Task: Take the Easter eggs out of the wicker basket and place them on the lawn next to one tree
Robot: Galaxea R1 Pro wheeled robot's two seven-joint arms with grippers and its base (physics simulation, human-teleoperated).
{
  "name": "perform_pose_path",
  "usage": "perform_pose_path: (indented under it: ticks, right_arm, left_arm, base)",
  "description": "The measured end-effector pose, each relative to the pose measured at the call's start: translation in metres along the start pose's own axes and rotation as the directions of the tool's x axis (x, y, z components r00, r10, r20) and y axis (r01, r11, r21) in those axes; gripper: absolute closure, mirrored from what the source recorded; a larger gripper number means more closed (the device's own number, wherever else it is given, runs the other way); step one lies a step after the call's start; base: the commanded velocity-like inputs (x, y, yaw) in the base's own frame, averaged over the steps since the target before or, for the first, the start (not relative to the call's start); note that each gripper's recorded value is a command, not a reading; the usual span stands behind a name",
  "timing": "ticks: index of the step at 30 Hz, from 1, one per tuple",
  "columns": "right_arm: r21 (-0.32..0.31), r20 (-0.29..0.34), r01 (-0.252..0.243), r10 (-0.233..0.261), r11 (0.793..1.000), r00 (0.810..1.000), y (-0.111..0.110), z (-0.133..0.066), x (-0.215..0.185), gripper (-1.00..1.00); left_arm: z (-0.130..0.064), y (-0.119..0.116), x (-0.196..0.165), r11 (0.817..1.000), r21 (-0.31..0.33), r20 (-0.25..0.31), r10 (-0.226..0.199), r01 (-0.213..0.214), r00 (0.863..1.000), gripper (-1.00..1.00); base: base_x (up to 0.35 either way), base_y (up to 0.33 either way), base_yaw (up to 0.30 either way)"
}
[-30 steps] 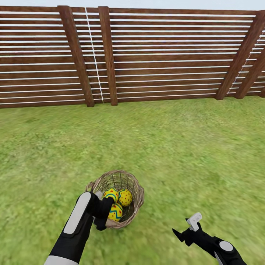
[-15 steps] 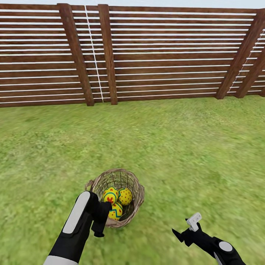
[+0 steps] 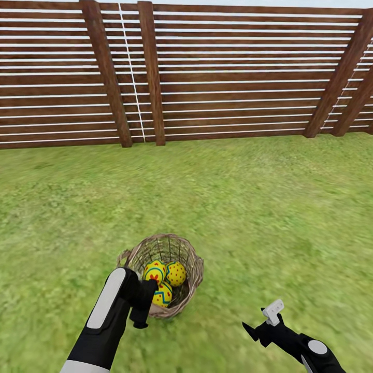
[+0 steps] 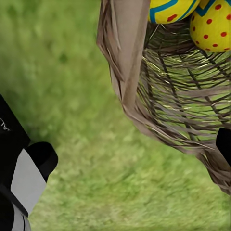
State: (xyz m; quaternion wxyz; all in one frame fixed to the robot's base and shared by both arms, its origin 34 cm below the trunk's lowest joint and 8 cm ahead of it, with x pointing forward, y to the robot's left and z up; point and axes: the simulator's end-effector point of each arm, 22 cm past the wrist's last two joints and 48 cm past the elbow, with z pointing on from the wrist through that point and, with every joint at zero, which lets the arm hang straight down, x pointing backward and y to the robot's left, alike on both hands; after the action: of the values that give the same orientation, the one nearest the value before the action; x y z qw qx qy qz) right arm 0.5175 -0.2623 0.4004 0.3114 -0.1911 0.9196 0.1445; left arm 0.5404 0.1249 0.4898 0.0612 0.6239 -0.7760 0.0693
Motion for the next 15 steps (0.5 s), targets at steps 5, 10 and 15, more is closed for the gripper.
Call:
perform_pose_path:
  ticks: [5, 10, 15]
  right_arm:
    - [0.001, -0.001, 0.0, 0.0, 1.0, 1.0, -0.001, 0.007, 0.008, -1.0]
    - [0.001, -0.002, 0.001, -0.001, 1.0, 1.0, -0.002, 0.014, 0.017, -1.0]
    - [0.001, -0.001, 0.0, 0.0, 1.0, 1.0, -0.002, 0.021, 0.025, -1.0]
  left_arm:
    - [0.009, 0.0, -0.001, 1.0, 0.009, 0.0, 0.004, -0.004, 1.0, -1.0]
    - [0.019, 0.0, -0.003, 1.0, 0.018, 0.0, 0.005, -0.005, 1.0, -1.0]
    - [0.029, 0.002, -0.004, 1.0, 0.022, 0.0, 0.005, -0.005, 1.0, -1.0]
  base:
    - [0.0, 0.0, 0.0]
    - [0.0, 0.0, 0.0]
    - [0.0, 0.0, 0.0]
